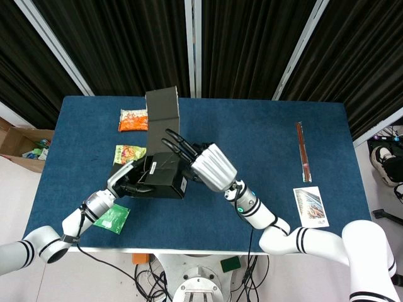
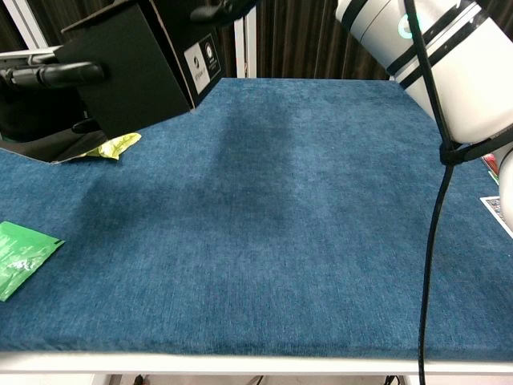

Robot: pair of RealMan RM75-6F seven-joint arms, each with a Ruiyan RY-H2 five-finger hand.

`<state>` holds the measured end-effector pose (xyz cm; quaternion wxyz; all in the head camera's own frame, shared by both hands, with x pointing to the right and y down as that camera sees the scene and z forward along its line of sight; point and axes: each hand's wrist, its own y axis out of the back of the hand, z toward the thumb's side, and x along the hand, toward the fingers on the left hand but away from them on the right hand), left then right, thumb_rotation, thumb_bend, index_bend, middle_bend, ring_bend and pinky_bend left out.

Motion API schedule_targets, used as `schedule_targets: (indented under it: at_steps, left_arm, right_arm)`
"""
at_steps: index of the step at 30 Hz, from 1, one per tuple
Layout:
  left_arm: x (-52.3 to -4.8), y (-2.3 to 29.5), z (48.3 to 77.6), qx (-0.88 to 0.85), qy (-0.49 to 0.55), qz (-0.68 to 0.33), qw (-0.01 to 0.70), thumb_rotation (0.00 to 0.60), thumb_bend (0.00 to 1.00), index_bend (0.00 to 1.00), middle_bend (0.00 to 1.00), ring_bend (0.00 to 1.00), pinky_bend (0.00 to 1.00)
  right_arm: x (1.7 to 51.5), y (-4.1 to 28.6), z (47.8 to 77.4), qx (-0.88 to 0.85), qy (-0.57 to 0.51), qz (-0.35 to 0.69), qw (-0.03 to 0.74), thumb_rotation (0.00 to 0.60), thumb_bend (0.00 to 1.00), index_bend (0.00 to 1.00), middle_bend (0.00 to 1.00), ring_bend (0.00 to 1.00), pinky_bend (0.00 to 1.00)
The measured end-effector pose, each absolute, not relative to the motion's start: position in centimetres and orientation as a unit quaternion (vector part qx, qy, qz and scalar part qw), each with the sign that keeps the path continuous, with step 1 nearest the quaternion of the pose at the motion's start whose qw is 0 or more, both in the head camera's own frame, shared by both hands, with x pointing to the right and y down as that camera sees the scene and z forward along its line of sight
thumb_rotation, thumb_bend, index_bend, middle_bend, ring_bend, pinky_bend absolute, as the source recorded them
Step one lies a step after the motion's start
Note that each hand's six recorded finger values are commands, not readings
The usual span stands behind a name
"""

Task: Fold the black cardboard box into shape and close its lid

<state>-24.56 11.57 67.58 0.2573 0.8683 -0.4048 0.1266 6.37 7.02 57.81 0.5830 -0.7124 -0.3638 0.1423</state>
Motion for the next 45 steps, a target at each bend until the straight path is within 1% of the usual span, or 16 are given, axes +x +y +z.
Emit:
schedule_targets:
  at_steps: [2, 4, 9, 12, 16, 20, 22, 31, 37, 42, 45]
  left_arm:
    - [-24.6, 11.5, 67.8, 0.871, -0.404, 0.137, 0.241, 0.6, 0.09, 0.23, 0.27, 0.6, 0.84]
    - [-24.7, 11.5, 68.0, 0.873, -0.405, 0.147, 0.228, 0.6, 0.09, 0.24, 0.27, 0.6, 0.84]
    - [-24.7, 11.7, 68.9, 0.878, -0.403, 0.176, 0.188, 0.6, 0.09, 0.24, 0.27, 0.6, 0.84]
    - [-24.5, 11.9, 69.6, 0.88, -0.401, 0.193, 0.168, 0.6, 0.09, 0.24, 0.27, 0.6, 0.84]
    - [-24.1, 12.1, 70.2, 0.88, -0.399, 0.204, 0.159, 0.6, 0.09, 0.24, 0.27, 0.6, 0.84]
    - [-24.0, 12.2, 70.4, 0.88, -0.398, 0.21, 0.152, 0.6, 0.09, 0.24, 0.27, 0.6, 0.84]
    - [-23.9, 12.2, 70.6, 0.88, -0.397, 0.214, 0.147, 0.6, 0.09, 0.24, 0.27, 0.6, 0.84]
    - [-23.2, 13.3, 72.8, 0.881, -0.388, 0.247, 0.112, 0.6, 0.09, 0.24, 0.27, 0.6, 0.84]
    - [-22.7, 14.1, 74.3, 0.882, -0.376, 0.273, 0.08, 0.6, 0.09, 0.24, 0.26, 0.6, 0.84]
    - [-22.3, 14.7, 75.5, 0.881, -0.367, 0.294, 0.046, 0.6, 0.09, 0.22, 0.24, 0.6, 0.84]
    - [-22.2, 14.9, 76.0, 0.881, -0.362, 0.304, 0.027, 0.6, 0.09, 0.18, 0.22, 0.6, 0.83]
  right_arm:
    - [6.1, 7.5, 58.1, -0.714, -0.344, 0.138, 0.594, 0.6, 0.03, 0.21, 0.27, 0.69, 1.0]
    - [5.9, 7.8, 58.6, -0.714, -0.324, 0.138, 0.604, 0.6, 0.03, 0.29, 0.32, 0.69, 1.0]
    - [5.8, 8.5, 60.0, -0.709, -0.283, 0.142, 0.63, 0.6, 0.03, 0.38, 0.38, 0.71, 1.0]
    - [5.9, 8.8, 60.8, -0.703, -0.267, 0.144, 0.644, 0.6, 0.03, 0.4, 0.4, 0.71, 1.0]
    - [6.0, 9.2, 61.8, -0.696, -0.253, 0.144, 0.656, 0.6, 0.04, 0.44, 0.43, 0.72, 1.0]
    - [6.0, 9.6, 63.1, -0.695, -0.235, 0.149, 0.663, 0.6, 0.16, 0.48, 0.47, 0.72, 1.0]
    - [5.9, 9.8, 63.7, -0.697, -0.225, 0.152, 0.664, 0.6, 0.18, 0.49, 0.48, 0.73, 1.0]
    - [6.1, 10.6, 66.4, -0.691, -0.177, 0.173, 0.679, 0.6, 0.23, 0.52, 0.48, 0.74, 1.0]
    - [6.5, 11.2, 68.3, -0.69, -0.152, 0.184, 0.683, 0.6, 0.23, 0.52, 0.48, 0.74, 1.0]
    - [6.8, 11.8, 69.6, -0.685, -0.131, 0.188, 0.692, 0.6, 0.23, 0.52, 0.46, 0.74, 1.0]
    - [6.9, 12.2, 70.2, -0.684, -0.122, 0.185, 0.695, 0.6, 0.23, 0.52, 0.46, 0.74, 1.0]
